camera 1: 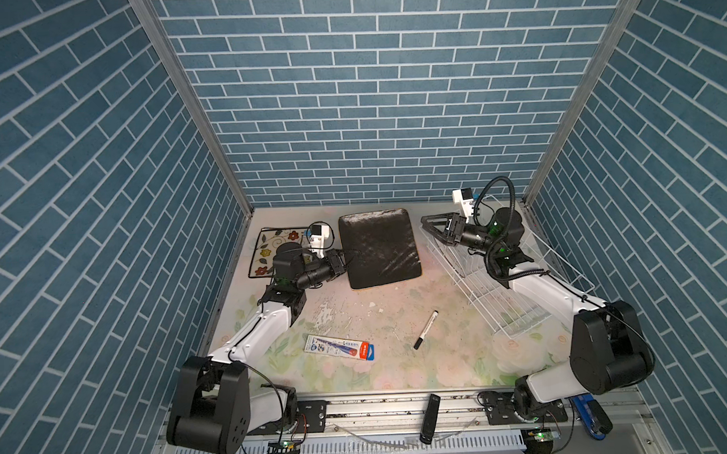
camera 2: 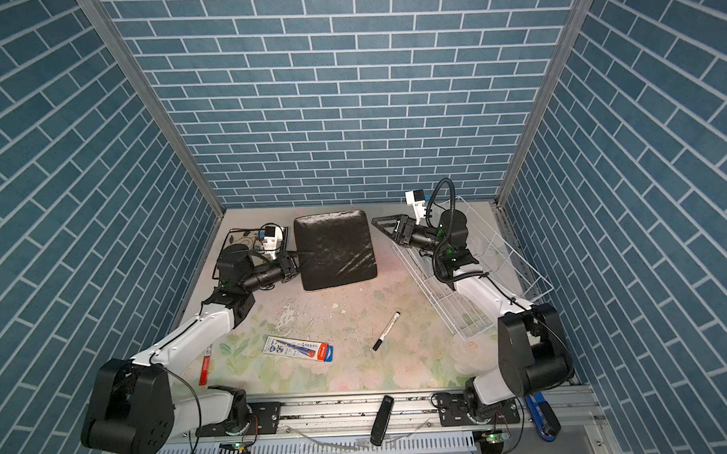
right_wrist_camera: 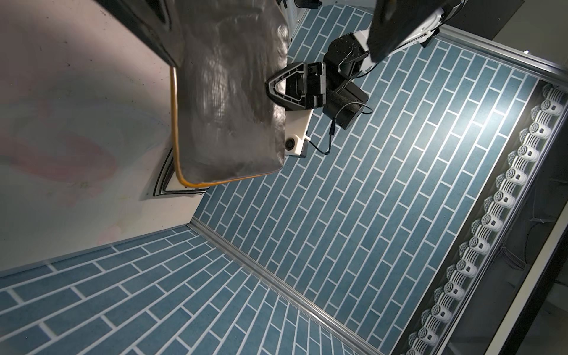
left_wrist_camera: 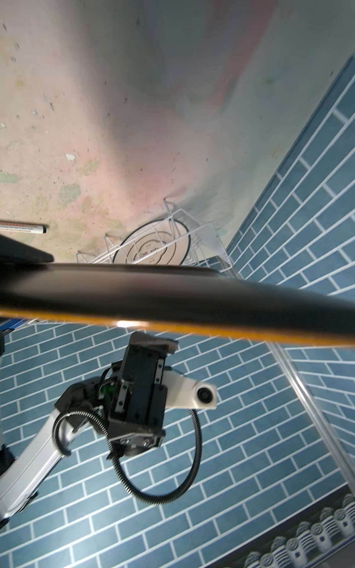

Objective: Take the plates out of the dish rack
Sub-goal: 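Swing the dark plate with the left gripper over the floral plate stack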

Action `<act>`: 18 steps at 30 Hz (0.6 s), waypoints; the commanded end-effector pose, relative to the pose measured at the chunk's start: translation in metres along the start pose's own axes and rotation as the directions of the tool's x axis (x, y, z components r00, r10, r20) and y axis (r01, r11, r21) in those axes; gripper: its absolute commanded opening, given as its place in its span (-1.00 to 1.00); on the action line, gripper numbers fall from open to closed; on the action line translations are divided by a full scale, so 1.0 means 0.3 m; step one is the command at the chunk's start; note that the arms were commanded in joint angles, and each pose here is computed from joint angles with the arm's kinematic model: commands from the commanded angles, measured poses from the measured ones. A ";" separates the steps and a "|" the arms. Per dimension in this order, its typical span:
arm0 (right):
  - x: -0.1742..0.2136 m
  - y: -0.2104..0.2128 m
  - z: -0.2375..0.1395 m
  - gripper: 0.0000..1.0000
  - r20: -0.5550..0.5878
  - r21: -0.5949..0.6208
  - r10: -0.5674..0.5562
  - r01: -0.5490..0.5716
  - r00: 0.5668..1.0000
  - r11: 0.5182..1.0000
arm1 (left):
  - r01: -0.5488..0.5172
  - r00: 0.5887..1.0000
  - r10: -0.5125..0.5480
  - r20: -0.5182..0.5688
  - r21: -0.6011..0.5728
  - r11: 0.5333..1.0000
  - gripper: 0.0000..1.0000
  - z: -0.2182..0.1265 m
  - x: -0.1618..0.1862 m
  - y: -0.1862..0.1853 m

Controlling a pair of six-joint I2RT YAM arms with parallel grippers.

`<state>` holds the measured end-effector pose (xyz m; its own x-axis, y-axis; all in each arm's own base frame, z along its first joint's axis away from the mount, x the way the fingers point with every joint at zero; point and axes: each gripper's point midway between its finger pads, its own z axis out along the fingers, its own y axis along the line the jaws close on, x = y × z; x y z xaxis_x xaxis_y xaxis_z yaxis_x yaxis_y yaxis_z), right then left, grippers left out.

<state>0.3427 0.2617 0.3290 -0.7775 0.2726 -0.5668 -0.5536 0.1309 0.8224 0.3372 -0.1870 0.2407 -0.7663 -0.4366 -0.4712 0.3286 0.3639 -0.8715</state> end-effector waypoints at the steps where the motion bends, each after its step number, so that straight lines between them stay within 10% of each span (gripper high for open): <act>1: 0.001 0.012 -0.025 0.90 0.004 0.041 -0.078 0.078 0.997 0.996 | -0.058 0.986 0.054 0.160 0.019 0.998 -1.00 -0.058 -0.109 -0.039; 18: 0.047 -0.011 -0.058 0.89 -0.015 0.087 -0.100 0.101 0.995 0.991 | 0.193 0.789 -0.061 0.611 -0.153 0.969 -1.00 -0.361 -0.200 0.260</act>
<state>0.3313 0.2537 0.3231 -0.7486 0.2416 -0.6175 -0.5811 0.2095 0.7864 0.3407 -0.0568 0.1488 -0.4424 -0.8415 -0.3100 -0.1248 0.4001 -0.9079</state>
